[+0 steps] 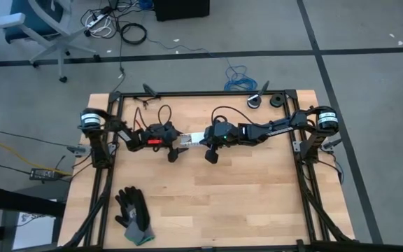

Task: Ziptie cables
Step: Close the white cable duct with the cover

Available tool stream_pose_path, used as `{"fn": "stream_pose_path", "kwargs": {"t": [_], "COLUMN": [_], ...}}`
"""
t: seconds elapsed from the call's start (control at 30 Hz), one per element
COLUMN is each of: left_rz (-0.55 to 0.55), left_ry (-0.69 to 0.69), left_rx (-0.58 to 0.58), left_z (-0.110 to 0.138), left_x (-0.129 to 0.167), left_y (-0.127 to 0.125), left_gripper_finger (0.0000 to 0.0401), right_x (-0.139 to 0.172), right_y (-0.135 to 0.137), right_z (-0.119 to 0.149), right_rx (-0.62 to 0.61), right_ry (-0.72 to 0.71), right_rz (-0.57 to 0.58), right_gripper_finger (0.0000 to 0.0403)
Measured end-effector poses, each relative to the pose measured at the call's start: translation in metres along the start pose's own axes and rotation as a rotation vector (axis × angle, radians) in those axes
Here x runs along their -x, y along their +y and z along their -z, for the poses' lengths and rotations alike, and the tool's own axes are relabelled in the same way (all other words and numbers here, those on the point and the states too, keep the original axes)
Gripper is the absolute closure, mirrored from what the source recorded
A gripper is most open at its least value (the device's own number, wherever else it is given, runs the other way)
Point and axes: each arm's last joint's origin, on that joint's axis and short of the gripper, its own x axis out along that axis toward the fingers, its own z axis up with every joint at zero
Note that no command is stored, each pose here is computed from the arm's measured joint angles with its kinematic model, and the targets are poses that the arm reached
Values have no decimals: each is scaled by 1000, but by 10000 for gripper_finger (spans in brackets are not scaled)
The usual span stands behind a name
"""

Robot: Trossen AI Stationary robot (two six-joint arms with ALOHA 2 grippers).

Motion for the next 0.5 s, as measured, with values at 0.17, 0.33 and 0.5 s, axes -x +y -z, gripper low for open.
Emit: {"fn": "stream_pose_path", "kwargs": {"t": [0.17, 0.33, 0.5], "left_rz": [4, 4, 4], "left_ry": [-6, -11, -11], "left_rx": [1, -6, -7], "left_z": [0, -1, -1], "left_x": [-11, -12, -12], "left_y": [1, 1, 1], "left_gripper_finger": [42, 54, 69], "right_x": [0, 0, 0], "right_y": [0, 0, 0], "right_z": [0, 1, 1], "right_rx": [0, 0, 0], "right_ry": [1, 7, 10], "right_rz": [-7, -6, -6], "right_gripper_finger": [403, 403, 403]}}
